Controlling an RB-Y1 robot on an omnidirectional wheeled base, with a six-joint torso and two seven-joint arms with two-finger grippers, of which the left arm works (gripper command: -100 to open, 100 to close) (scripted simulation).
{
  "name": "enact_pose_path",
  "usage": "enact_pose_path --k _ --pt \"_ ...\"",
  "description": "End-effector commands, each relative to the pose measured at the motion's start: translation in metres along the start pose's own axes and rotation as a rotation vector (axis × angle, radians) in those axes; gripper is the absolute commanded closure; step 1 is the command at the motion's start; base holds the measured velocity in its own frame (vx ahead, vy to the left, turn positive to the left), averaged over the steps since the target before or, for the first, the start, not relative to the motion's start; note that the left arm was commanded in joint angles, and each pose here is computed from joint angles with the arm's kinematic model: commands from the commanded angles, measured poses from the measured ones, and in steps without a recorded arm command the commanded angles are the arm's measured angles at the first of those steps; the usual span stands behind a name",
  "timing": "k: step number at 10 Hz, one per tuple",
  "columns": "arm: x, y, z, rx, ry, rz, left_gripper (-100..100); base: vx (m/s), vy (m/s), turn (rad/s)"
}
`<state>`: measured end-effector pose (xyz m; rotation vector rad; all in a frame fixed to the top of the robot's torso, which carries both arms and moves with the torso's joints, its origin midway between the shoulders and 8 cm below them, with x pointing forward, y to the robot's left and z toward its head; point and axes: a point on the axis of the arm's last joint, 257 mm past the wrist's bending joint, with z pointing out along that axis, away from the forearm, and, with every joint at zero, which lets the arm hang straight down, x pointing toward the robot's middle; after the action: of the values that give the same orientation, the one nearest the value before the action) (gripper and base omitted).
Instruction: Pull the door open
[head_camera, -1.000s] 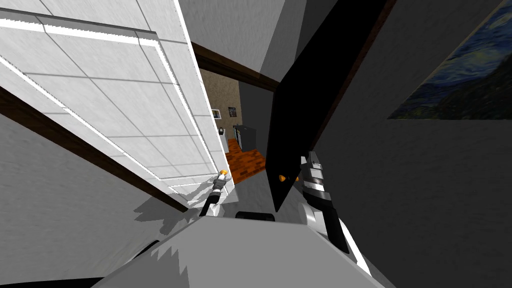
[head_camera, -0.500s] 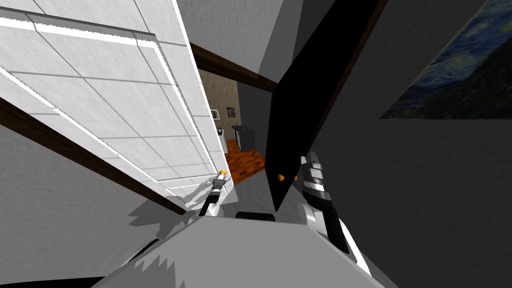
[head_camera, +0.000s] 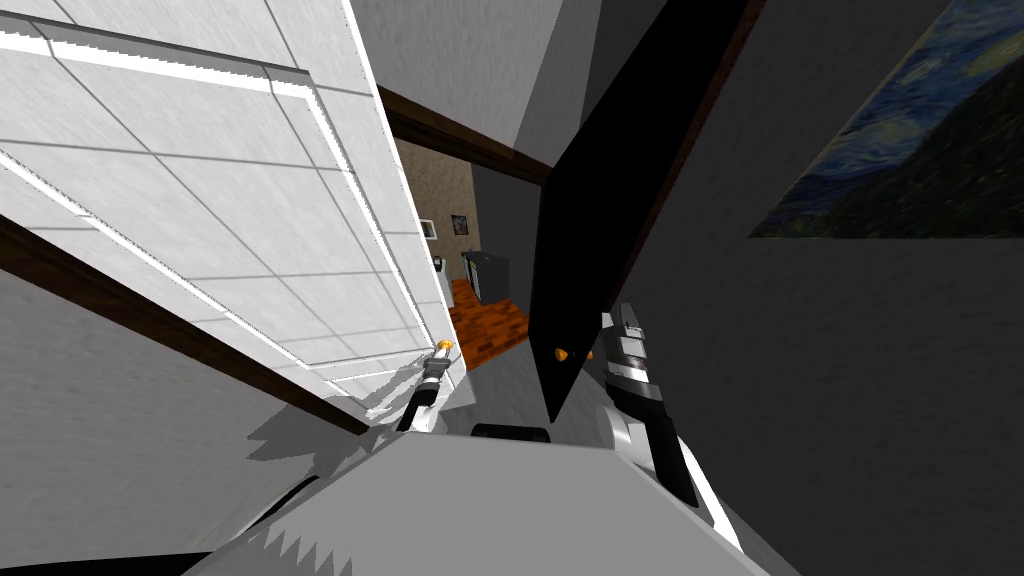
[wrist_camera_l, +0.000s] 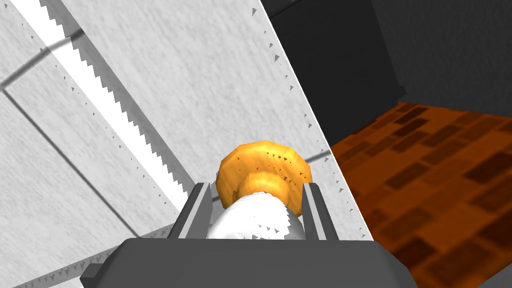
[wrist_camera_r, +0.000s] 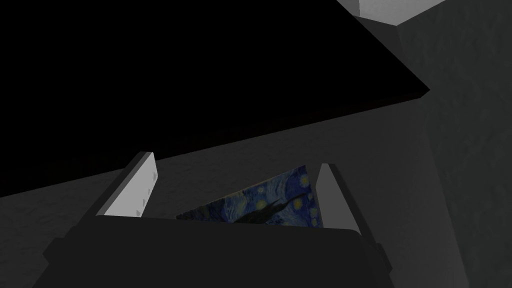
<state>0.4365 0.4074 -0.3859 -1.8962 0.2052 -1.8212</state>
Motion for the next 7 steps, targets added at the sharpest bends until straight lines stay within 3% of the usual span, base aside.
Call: enact_pose_path --k 1,7 --pt "-0.0098 -0.0016 -0.0047 0.000 -0.024 -0.048 100 0.001 0.008 -0.060" --pt "-0.0124 -0.0083 -0.0037 0.014 -0.028 -0.189 100 0.002 0.008 -0.033"
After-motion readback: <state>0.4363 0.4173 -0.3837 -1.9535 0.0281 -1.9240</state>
